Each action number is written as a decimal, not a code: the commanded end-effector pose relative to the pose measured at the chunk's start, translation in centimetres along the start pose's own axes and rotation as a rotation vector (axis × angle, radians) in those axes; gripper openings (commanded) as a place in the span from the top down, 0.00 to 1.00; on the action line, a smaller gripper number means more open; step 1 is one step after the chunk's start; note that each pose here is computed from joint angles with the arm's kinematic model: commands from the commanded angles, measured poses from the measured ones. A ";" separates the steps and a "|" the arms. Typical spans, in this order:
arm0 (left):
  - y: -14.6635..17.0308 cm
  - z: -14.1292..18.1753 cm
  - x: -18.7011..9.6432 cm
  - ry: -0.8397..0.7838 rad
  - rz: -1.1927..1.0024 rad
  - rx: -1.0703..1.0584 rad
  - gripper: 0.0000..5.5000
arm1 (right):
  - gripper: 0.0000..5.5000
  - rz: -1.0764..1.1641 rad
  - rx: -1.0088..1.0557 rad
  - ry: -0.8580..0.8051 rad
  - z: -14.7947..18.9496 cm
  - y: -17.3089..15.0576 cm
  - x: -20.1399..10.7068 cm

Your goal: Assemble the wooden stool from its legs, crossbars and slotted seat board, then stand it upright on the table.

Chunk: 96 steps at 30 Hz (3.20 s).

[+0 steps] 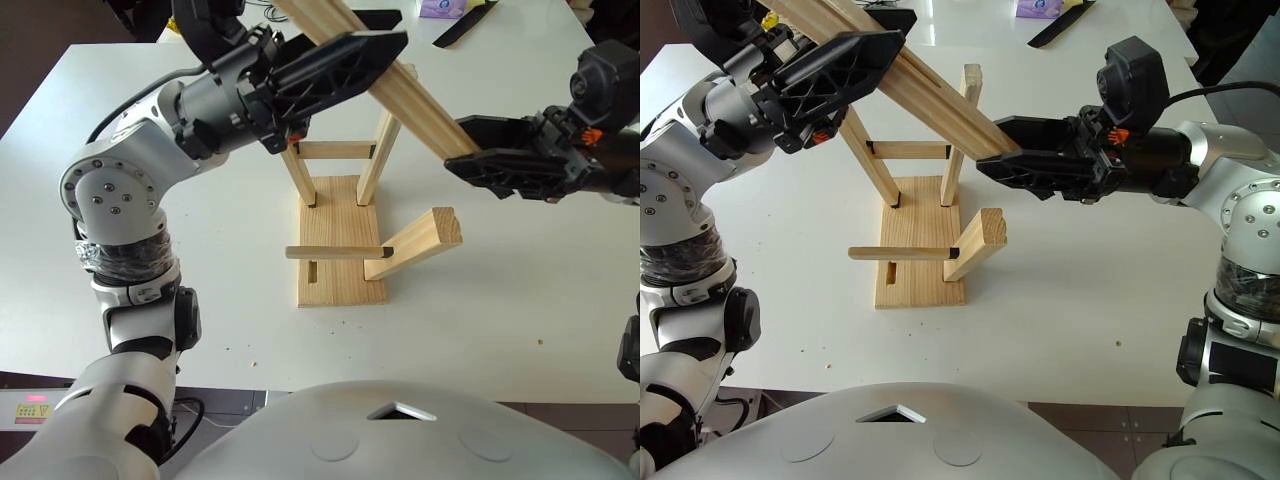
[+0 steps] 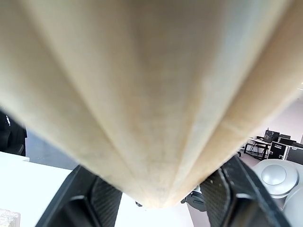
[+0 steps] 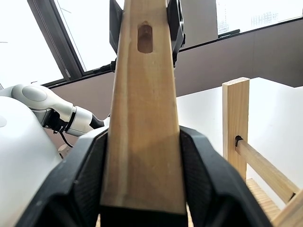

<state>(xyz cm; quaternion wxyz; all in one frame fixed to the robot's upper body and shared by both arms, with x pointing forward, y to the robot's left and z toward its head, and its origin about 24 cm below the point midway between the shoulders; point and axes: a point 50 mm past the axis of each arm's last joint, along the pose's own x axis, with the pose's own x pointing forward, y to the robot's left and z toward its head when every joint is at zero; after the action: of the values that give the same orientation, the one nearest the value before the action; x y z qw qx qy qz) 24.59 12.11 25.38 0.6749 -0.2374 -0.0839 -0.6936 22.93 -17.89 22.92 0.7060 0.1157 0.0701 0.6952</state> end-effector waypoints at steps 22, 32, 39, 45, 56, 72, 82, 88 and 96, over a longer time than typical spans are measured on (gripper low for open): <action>1.1 4.1 -0.5 -0.120 0.061 0.095 0.62 | 0.32 -0.064 -0.082 0.060 -0.1 -0.7 -0.4; -1.4 8.6 -4.3 0.051 0.184 0.282 0.62 | 0.22 -0.260 -0.085 0.025 -1.0 -0.4 -3.7; -1.2 10.2 -8.5 0.177 0.403 0.334 0.62 | 0.22 -0.459 -0.052 -0.011 -2.6 0.9 -7.5; -3.8 8.7 -10.7 0.370 0.296 0.293 0.62 | 0.22 -0.525 0.016 0.041 -5.6 3.3 -8.3; -4.9 5.4 -12.3 0.471 0.257 0.431 0.62 | 0.22 -0.535 0.048 0.111 -7.4 4.2 -7.9; -5.4 -4.4 -16.3 0.541 0.185 0.443 0.62 | 0.22 -0.477 0.066 0.232 -7.8 4.1 -7.7; -5.7 -5.2 -14.9 0.468 0.172 0.458 0.62 | 0.22 -0.449 0.071 0.266 -8.0 3.8 -7.8; -6.2 -7.5 -14.8 0.475 0.140 0.411 0.62 | 0.22 -0.428 0.062 0.271 -7.9 3.5 -7.4; -5.6 -7.8 -15.7 0.540 0.119 0.466 0.62 | 0.22 -0.406 0.057 0.281 -7.8 3.4 -7.3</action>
<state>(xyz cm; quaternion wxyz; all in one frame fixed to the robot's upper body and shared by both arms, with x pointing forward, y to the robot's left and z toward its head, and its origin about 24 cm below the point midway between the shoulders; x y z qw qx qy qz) 16.79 23.11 12.94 0.7467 0.0889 -0.0616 -0.6563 17.31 -24.73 15.74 0.8151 0.0363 0.2045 0.5408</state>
